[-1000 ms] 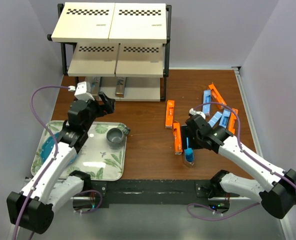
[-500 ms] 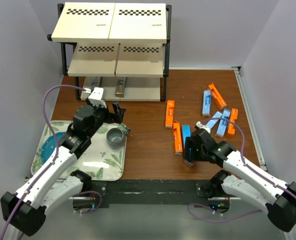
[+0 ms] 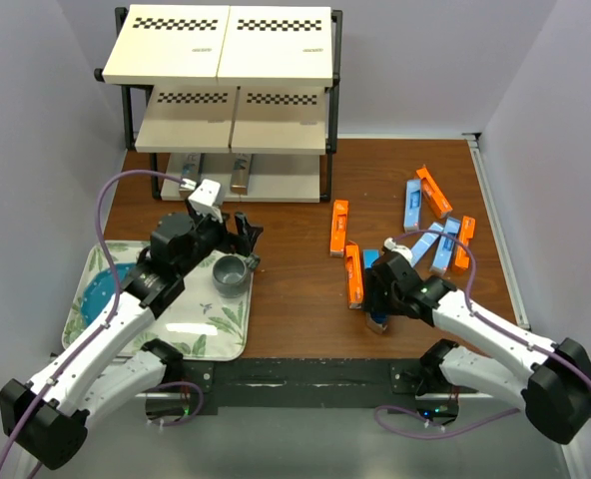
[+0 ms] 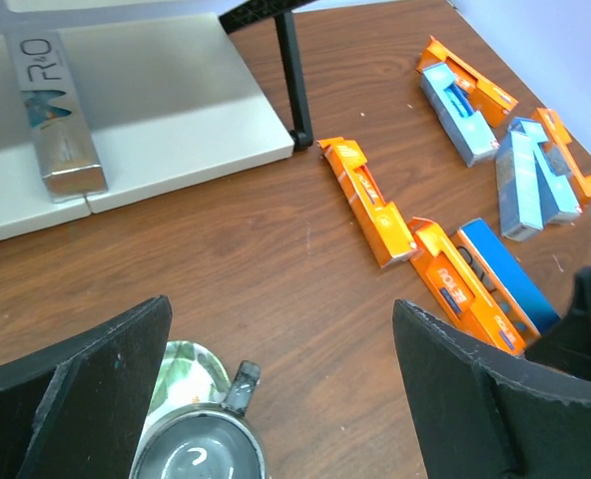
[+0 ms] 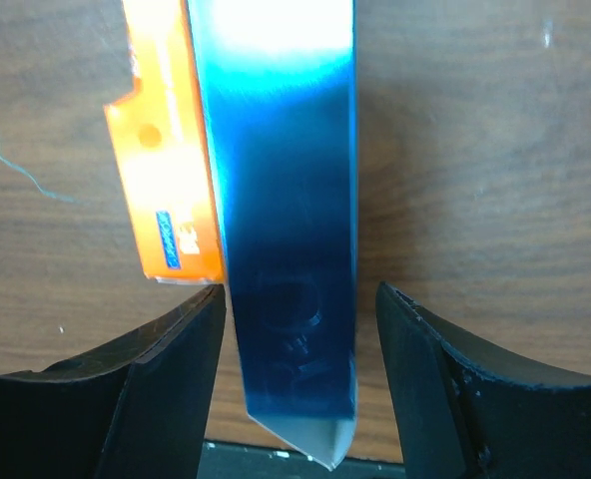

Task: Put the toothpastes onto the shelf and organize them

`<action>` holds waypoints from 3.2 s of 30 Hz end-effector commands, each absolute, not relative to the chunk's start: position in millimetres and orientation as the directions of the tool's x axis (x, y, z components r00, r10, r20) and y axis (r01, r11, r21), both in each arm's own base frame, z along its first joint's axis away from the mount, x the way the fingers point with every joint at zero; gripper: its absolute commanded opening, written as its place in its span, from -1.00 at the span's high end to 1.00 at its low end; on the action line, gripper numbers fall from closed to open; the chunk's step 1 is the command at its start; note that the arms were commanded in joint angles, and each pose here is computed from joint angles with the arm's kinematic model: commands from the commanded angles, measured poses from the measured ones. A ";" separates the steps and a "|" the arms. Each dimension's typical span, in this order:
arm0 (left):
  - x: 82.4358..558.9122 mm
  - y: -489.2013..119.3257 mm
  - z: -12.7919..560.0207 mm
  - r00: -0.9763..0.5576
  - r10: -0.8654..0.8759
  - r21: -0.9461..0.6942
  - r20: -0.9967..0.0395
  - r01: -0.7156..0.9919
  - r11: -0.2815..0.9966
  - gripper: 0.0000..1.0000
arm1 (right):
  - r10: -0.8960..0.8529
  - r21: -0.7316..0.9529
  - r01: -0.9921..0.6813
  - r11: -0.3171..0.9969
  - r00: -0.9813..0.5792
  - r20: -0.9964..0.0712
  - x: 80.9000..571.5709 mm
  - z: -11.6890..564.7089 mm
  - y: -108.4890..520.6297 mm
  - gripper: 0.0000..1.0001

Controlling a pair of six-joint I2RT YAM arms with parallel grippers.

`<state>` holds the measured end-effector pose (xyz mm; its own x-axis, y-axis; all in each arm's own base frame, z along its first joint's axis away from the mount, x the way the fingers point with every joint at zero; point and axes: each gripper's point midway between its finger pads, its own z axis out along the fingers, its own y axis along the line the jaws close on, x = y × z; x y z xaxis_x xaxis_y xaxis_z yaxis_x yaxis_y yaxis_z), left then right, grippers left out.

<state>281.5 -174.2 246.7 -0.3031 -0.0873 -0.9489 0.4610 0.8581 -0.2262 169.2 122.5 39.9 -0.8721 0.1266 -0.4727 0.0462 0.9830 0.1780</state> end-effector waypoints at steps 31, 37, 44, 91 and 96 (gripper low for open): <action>245.5 -218.2 219.1 -0.469 -0.115 -0.405 -0.876 0.583 0.705 -0.99 | 0.152 0.118 0.104 0.988 -0.825 -0.544 250.6 65.3 98.3 -0.03; 241.8 -232.9 218.2 -0.477 -0.109 -0.413 -0.872 0.598 0.687 -1.00 | 0.159 0.153 0.093 0.984 -0.842 -0.515 253.2 54.1 103.1 -0.07; 229.7 -251.9 206.9 -0.510 -0.088 -0.429 -0.855 0.602 0.673 -0.99 | 0.155 0.154 0.089 0.984 -0.856 -0.494 266.5 45.6 111.1 -0.18; 170.5 -444.1 204.4 -0.504 -0.151 -0.452 -0.851 0.553 0.700 -0.67 | 0.669 0.811 0.137 0.568 -0.651 -0.359 235.6 214.1 166.8 0.25; 175.1 -436.5 203.5 -0.498 -0.174 -0.453 -0.849 0.520 0.724 -0.20 | 0.665 0.808 0.137 0.573 -0.654 -0.360 234.7 212.1 166.6 0.24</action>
